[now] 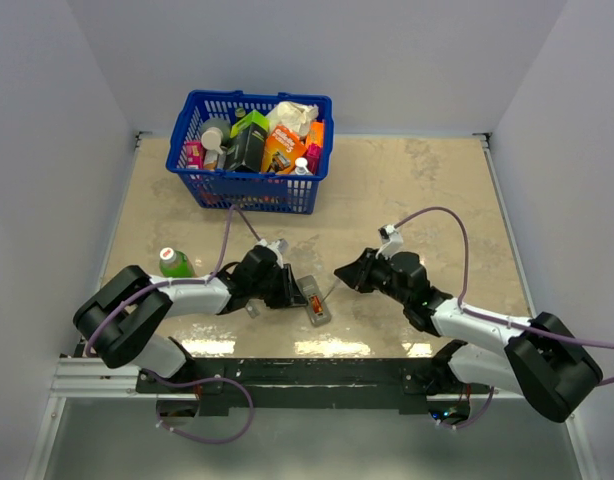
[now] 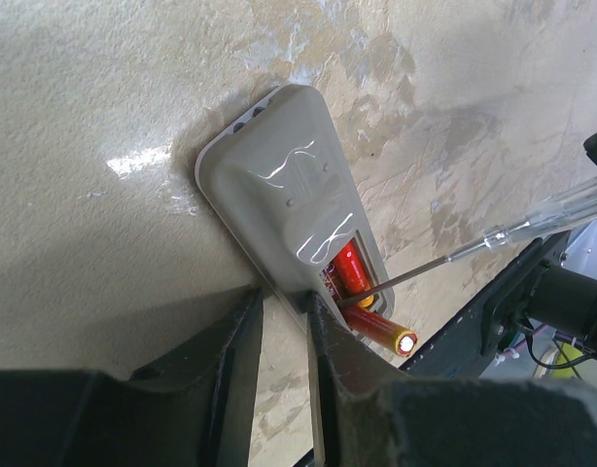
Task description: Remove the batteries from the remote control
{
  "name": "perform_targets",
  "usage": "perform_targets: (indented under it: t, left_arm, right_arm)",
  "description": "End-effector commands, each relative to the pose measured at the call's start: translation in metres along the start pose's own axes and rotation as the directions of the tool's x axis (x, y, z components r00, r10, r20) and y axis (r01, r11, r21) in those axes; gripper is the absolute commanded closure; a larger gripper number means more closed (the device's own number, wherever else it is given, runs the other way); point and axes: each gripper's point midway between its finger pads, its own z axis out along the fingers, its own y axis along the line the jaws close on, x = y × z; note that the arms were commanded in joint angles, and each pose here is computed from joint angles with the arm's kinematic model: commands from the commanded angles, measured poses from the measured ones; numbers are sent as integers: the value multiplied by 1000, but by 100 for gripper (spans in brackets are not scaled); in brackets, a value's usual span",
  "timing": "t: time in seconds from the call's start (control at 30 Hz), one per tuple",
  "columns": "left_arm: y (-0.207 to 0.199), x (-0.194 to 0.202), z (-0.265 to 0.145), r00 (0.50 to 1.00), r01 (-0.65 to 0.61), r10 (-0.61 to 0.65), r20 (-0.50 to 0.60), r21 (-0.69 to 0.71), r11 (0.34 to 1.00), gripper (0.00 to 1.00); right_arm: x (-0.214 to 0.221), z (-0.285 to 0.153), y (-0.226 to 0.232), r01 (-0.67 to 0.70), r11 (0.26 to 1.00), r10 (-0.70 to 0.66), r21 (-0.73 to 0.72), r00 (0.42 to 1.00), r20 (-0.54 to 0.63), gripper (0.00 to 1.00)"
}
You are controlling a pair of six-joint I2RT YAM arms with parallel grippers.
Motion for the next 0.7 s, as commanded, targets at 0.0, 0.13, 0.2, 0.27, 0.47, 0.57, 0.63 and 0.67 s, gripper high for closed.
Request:
perform_targets:
  t: [0.0,0.13,0.2,0.27,0.47,0.57,0.63,0.67]
  left_arm:
    - [7,-1,10,999,-39,40,16,-55,998,70]
    - [6,-3,9,999,-42,44,22,-58,997,70]
    - [4,-4,8,999,-43,45,27,-54,998,70]
    - [5,-3,8,999,-45,47,26,-56,997,70]
    - [3,-1,11,999,-47,48,20,-53,997,70]
    - [0,0,13,999,-51,52,17,-54,997,70]
    - [-1,-1,13,999,-51,52,17,-54,997,70]
    - [0,0,14,998,-52,53,15,-57,997,70]
  right_arm:
    - [4,-3,-3,81,997,-80,16,996,-49,100]
    - [1,-3,1,83,997,-83,4,995,-46,100]
    - [1,-4,2,84,996,-84,0,995,-46,100]
    - [-1,-5,5,85,996,-85,-9,996,-40,100]
    - [-2,-4,9,85,996,-86,-31,995,-40,100]
    - [-2,-4,10,91,995,-93,-38,995,-41,100]
    - [-3,-3,13,93,995,-95,-45,995,-43,100]
    - [-3,-3,14,94,994,-96,-50,994,-43,100]
